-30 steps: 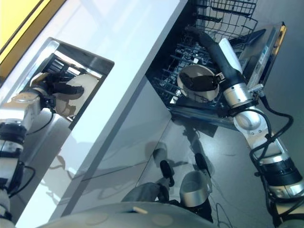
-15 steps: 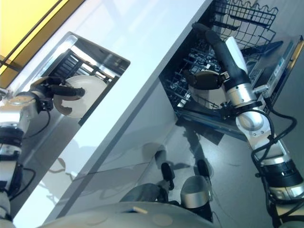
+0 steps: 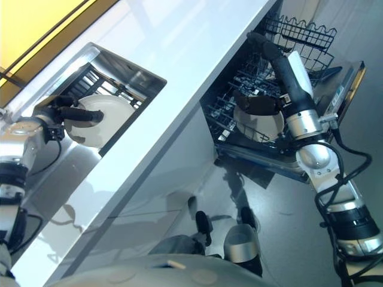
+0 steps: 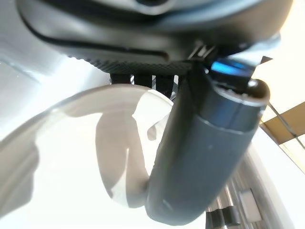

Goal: Pick up plates and place into dishwasher.

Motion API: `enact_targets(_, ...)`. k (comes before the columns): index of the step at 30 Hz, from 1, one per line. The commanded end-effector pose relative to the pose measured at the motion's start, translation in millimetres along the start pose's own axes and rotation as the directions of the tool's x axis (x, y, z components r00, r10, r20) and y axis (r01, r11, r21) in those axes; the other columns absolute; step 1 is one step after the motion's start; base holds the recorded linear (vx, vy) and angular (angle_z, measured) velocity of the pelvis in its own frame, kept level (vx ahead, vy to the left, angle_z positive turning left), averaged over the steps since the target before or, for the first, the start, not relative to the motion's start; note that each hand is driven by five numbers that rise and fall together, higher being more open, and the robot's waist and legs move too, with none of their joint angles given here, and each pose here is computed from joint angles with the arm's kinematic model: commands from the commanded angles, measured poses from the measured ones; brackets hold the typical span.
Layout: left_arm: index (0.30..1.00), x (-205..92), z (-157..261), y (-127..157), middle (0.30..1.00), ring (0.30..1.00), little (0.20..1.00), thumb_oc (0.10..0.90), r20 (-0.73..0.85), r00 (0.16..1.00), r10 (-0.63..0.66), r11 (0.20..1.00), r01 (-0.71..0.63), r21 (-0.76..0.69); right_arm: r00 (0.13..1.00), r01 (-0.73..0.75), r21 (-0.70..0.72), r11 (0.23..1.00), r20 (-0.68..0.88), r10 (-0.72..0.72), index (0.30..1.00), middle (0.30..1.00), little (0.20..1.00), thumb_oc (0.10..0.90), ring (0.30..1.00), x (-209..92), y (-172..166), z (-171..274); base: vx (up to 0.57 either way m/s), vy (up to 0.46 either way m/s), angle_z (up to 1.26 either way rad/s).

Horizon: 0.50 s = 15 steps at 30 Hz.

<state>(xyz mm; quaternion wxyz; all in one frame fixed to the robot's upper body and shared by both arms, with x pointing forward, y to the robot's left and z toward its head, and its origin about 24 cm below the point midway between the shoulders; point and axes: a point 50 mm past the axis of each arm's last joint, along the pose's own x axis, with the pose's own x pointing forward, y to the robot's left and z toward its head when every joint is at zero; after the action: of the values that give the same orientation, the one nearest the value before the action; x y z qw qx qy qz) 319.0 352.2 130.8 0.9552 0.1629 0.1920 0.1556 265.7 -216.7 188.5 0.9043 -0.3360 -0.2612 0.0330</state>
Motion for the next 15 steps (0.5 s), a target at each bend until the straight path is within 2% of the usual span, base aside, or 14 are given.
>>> enact_targets(1, 0.467, -10, 18, 27, 0.467, 0.467, 0.395, 0.295, 0.151, 0.980, 0.126, 0.992, -0.124, -0.018, 0.960, 0.121, 0.051, 0.991, 0.246, -0.129, 0.900, 0.900, 0.900, 0.800, 0.900, 2, -19, 40, -0.02, -0.044, -0.01)
enact_targets(5, 0.458, -16, 46, 33, 0.458, 0.458, 0.384, 0.284, 0.270, 0.940, 0.211, 0.975, -0.183, -0.125, 0.960, 0.124, 0.058, 0.991, 0.247, -0.135, 0.900, 0.900, 0.900, 0.800, 0.900, 3, -17, 39, -0.02, -0.044, -0.01)
enact_targets(6, 0.481, -18, 53, 35, 0.481, 0.481, 0.411, 0.311, 0.302, 0.923, 0.237, 0.967, -0.194, -0.166, 0.959, 0.123, 0.061, 0.991, 0.248, -0.134, 0.900, 0.900, 0.900, 0.800, 0.900, 3, -16, 38, -0.01, -0.030, 0.00)
enact_targets(7, 0.453, -19, 56, 35, 0.453, 0.453, 0.378, 0.278, 0.312, 0.919, 0.241, 0.964, -0.190, -0.185, 0.959, 0.123, 0.061, 0.991, 0.248, -0.134, 0.900, 0.900, 0.900, 0.800, 0.900, 3, -15, 38, 0.00, 0.000, 0.00)
enact_targets(15, 0.436, -29, 70, 42, 0.436, 0.436, 0.359, 0.259, 0.383, 0.866, 0.322, 0.911, -0.173, -0.374, 0.961, 0.130, 0.065, 0.989, 0.236, -0.141, 0.900, 0.900, 0.900, 0.800, 0.900, 1, -13, 34, 0.00, -0.008, 0.00)
